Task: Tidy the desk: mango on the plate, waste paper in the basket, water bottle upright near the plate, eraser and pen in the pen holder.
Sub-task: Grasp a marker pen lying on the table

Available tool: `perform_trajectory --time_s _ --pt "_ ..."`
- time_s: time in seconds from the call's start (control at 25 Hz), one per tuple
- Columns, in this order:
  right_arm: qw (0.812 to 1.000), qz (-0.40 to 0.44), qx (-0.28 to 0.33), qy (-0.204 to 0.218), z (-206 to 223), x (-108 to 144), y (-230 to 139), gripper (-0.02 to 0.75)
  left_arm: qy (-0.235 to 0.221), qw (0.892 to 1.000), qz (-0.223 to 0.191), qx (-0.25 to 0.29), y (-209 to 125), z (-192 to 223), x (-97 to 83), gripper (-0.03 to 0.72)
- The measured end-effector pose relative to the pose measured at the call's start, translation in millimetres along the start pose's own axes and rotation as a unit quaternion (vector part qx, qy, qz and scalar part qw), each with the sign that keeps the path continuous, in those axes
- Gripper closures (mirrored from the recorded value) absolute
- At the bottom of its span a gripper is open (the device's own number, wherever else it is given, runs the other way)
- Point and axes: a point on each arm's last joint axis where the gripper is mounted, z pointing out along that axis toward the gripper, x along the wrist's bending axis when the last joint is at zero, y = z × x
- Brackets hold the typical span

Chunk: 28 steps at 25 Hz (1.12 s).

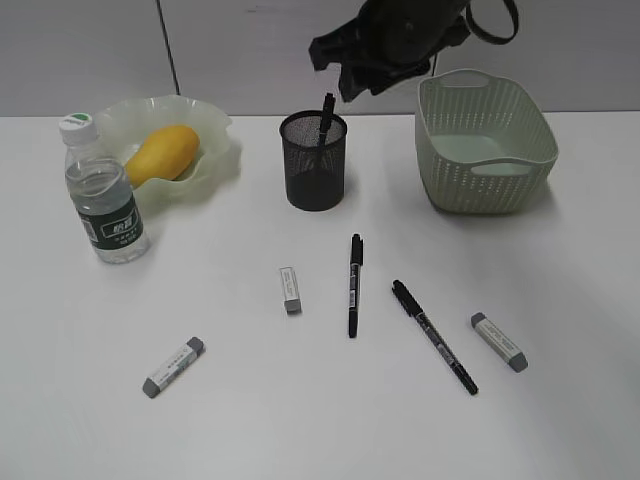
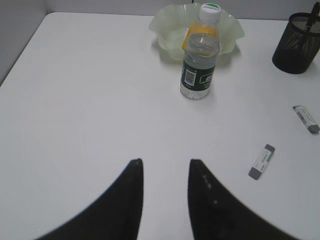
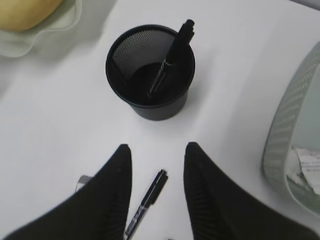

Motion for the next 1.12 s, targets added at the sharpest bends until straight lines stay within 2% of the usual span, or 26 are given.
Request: perform_trajectory --time_s 0.16,0.28,0.56,0.72,0.96,1.12 --pt "0.999 0.008 0.044 -0.001 -19.5 0.0 7.7 0.447 0.000 1.000 0.000 0.000 0.0 0.0 0.0 0.449" --pt "0.997 0.019 0.069 -0.010 -27.0 -11.2 7.7 0.447 0.000 1.000 0.000 0.000 0.0 0.0 0.0 0.449" --pt "0.983 0.092 0.150 -0.055 -37.6 -82.2 -5.8 0.447 0.000 1.000 0.000 0.000 0.0 0.0 -0.1 0.449" --pt "0.979 0.118 0.151 -0.075 -46.3 -110.1 -8.3 0.449 0.000 1.000 0.000 0.000 0.0 0.0 -0.1 0.449" --pt "0.979 0.119 0.145 -0.081 -61.1 -111.5 -10.8 0.449 0.000 1.000 0.000 0.000 0.0 0.0 -0.1 0.449" --pt "0.972 0.121 0.183 -0.081 -74.4 -105.8 -42.1 0.449 0.000 1.000 0.000 0.000 0.0 0.0 -0.1 0.449"
